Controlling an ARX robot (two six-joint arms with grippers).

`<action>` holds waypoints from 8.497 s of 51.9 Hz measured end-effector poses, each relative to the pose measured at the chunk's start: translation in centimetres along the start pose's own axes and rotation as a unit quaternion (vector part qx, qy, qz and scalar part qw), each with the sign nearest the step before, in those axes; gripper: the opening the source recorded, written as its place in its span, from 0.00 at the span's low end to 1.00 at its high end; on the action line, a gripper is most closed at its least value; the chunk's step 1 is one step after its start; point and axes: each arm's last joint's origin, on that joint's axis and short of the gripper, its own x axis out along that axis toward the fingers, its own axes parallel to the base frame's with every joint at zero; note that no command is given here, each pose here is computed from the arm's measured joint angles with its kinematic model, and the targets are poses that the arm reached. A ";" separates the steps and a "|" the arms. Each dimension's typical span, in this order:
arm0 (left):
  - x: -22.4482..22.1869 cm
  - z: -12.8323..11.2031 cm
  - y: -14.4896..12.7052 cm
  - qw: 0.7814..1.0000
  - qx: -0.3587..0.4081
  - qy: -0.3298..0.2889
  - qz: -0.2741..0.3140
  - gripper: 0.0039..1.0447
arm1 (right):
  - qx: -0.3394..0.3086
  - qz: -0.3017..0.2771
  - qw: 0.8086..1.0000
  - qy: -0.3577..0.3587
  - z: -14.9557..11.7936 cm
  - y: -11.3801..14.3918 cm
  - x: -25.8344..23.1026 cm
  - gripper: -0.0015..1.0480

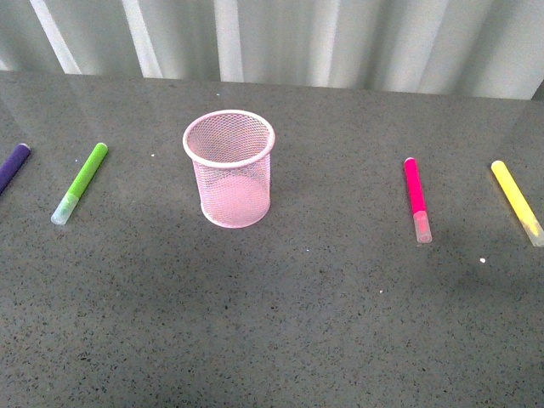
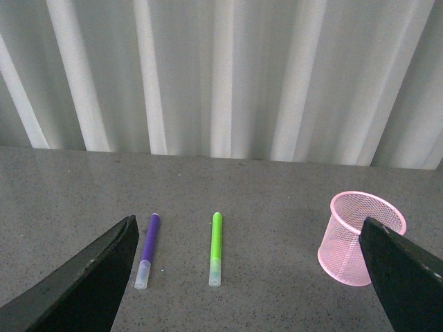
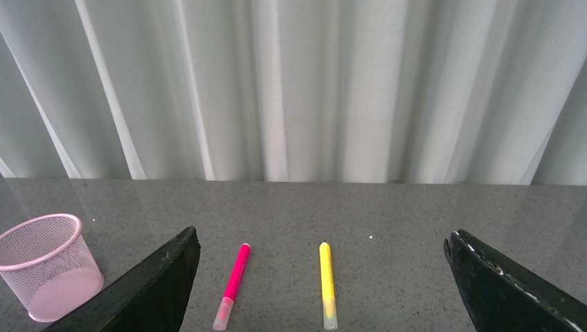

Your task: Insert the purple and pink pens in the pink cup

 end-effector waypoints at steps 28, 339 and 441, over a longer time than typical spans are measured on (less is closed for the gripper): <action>0.0 0.0 0.0 1.000 0.000 0.000 0.000 0.94 | 0.000 0.000 1.000 0.000 0.0 0.0 0.0 0.93; 24.3 -7.3 -13.3 0.948 -0.259 0.072 -0.172 0.12 | 0.000 0.000 1.000 0.000 0.0 0.0 0.0 0.93; 9.1 0.8 -1.5 1.000 -0.004 0.014 -0.003 0.03 | 0.000 0.000 1.000 0.000 0.0 0.0 0.0 0.93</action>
